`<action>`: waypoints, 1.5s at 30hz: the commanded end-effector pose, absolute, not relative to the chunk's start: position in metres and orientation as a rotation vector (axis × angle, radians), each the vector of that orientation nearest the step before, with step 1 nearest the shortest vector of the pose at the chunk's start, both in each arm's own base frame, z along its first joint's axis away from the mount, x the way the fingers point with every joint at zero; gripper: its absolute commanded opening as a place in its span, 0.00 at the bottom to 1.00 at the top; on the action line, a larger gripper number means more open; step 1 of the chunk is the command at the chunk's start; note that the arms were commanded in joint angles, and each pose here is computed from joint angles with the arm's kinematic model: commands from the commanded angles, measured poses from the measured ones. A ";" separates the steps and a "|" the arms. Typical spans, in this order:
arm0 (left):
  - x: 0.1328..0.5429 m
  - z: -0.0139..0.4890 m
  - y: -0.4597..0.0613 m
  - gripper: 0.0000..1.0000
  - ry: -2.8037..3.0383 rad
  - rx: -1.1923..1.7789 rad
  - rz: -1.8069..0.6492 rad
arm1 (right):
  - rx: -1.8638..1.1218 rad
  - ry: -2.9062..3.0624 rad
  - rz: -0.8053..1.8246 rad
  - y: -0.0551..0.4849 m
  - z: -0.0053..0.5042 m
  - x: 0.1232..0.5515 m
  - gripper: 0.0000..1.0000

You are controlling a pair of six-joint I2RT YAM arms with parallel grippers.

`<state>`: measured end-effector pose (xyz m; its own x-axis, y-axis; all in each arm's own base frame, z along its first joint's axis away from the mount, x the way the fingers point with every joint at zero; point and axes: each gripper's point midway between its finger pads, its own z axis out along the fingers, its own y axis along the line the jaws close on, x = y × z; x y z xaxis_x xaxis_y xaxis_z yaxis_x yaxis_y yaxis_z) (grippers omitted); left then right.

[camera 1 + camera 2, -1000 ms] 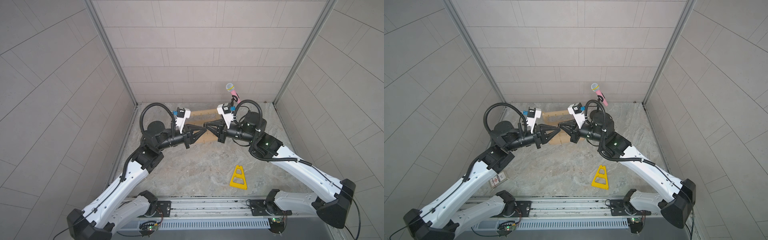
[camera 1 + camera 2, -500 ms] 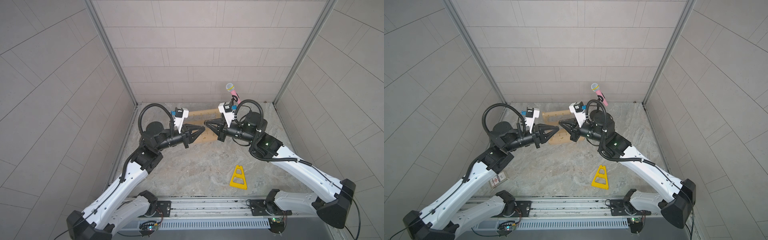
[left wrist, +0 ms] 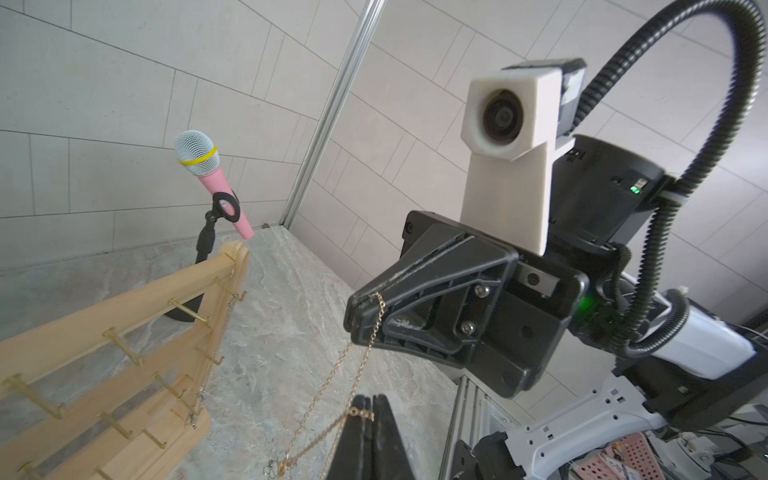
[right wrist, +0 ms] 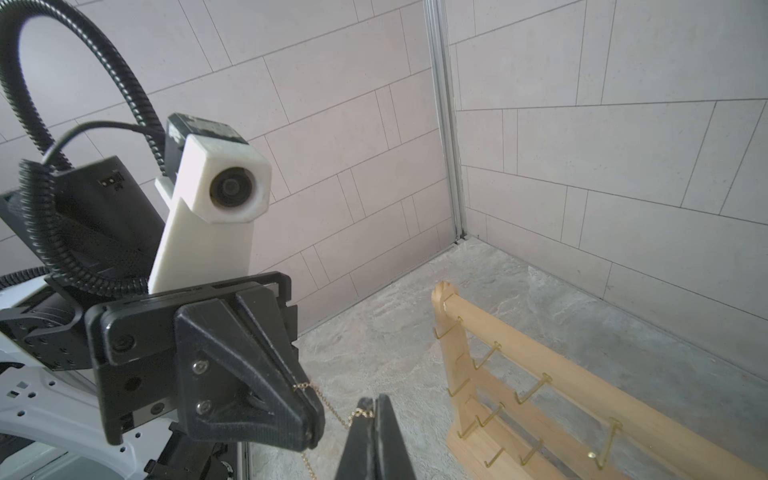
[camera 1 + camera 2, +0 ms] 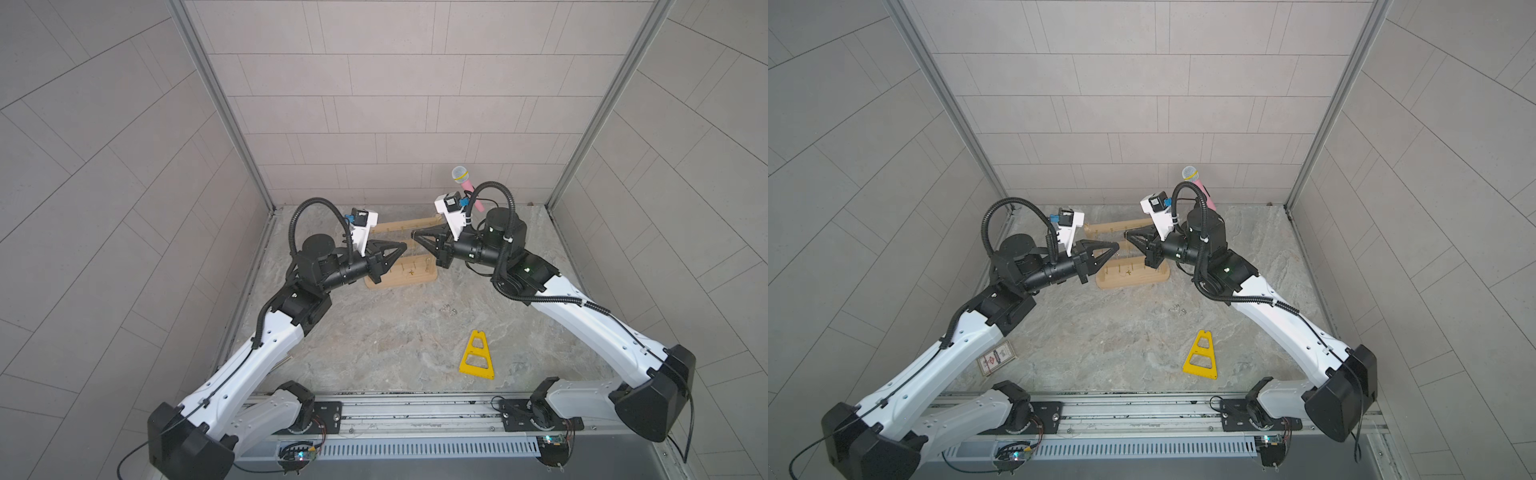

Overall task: Hang the necklace on the jewelry display stand
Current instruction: Hang the necklace on the stand.

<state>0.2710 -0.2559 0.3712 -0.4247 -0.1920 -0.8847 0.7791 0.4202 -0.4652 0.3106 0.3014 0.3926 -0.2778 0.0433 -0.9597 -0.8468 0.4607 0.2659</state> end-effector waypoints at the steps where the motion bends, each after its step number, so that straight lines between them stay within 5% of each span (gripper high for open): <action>1: 0.284 0.385 -0.255 0.05 1.609 0.543 -1.123 | -0.780 1.593 1.016 0.301 0.395 0.316 0.00; 19: 0.354 0.372 -0.246 0.05 1.622 0.506 -1.065 | -0.803 1.623 0.983 0.309 0.366 0.383 0.00; 45: 0.378 0.376 -0.236 0.05 1.586 0.476 -1.106 | -0.758 1.608 0.982 0.295 0.364 0.409 0.00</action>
<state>0.3786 -0.2354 0.3555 -0.3793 -0.2267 -0.8971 0.7397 0.5082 -0.4412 0.4064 0.2958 0.3526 -0.2786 -0.0067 -0.9604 -0.8488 0.4695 0.2429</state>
